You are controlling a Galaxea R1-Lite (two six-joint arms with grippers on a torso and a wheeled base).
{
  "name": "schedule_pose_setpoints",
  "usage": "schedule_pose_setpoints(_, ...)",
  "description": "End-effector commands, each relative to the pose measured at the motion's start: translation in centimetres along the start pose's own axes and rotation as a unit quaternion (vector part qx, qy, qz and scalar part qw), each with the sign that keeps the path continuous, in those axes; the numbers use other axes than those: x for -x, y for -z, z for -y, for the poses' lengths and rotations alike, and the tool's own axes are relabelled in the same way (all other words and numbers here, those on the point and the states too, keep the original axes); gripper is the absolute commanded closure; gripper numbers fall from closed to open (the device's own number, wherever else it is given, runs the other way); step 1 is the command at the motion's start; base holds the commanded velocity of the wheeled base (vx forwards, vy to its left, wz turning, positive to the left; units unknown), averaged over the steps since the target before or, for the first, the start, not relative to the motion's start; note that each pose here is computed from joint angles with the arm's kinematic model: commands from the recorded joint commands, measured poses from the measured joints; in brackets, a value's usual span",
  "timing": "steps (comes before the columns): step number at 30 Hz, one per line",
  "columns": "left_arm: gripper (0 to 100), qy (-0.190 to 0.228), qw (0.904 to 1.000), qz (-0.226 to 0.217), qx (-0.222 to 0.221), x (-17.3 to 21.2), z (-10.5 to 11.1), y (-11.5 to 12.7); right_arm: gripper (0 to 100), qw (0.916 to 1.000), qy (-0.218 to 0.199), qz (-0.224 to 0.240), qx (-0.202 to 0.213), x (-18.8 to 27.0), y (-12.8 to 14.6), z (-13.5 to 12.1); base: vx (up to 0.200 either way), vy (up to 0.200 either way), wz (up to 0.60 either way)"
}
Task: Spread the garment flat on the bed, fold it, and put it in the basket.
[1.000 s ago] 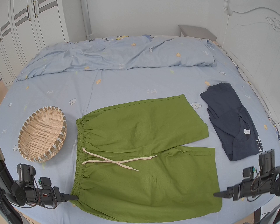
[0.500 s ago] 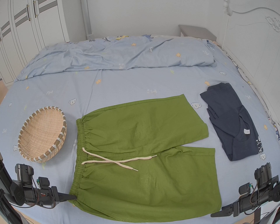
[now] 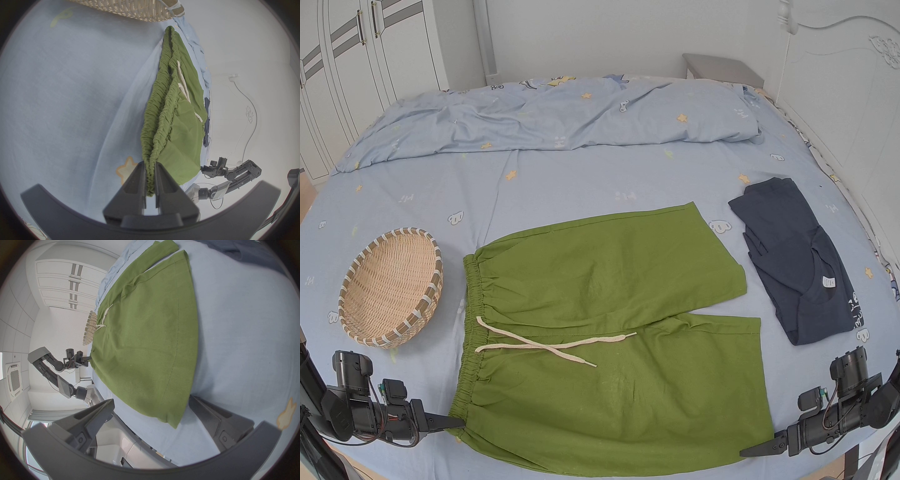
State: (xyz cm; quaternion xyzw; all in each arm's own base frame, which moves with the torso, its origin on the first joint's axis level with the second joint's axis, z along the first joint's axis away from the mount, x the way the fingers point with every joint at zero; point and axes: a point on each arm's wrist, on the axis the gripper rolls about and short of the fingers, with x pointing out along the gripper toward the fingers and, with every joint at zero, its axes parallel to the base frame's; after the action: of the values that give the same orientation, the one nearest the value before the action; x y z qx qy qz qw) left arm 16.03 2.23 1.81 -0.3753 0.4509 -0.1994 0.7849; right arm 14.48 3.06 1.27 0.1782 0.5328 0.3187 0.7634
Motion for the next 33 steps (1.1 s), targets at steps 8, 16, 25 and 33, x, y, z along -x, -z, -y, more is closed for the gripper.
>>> schedule_pose_setpoints(8,100,-0.001,1.0,-0.006,0.006,0.07,0.0,0.49,0,0.9991,-0.011,-0.038,-0.013,-0.61,0.91,0.05,0.0,0.0,0.0)
schedule_pose_setpoints(16,100,-0.001,1.0,-0.007,0.007,0.07,-0.01,0.51,0,0.9978,-0.037,-0.054,-0.009,-0.75,1.18,-0.54,0.0,0.0,0.0)
schedule_pose_setpoints(25,100,-0.002,1.0,-0.003,0.008,0.17,-0.07,0.47,100,0.9975,-0.028,-0.061,-0.023,-0.56,1.45,-0.39,0.0,0.0,0.0)
schedule_pose_setpoints(33,100,-0.002,1.0,-0.003,0.007,0.39,0.21,0.6,100,0.9975,0.0,-0.058,-0.041,0.0,1.72,-0.05,0.0,0.0,0.0)
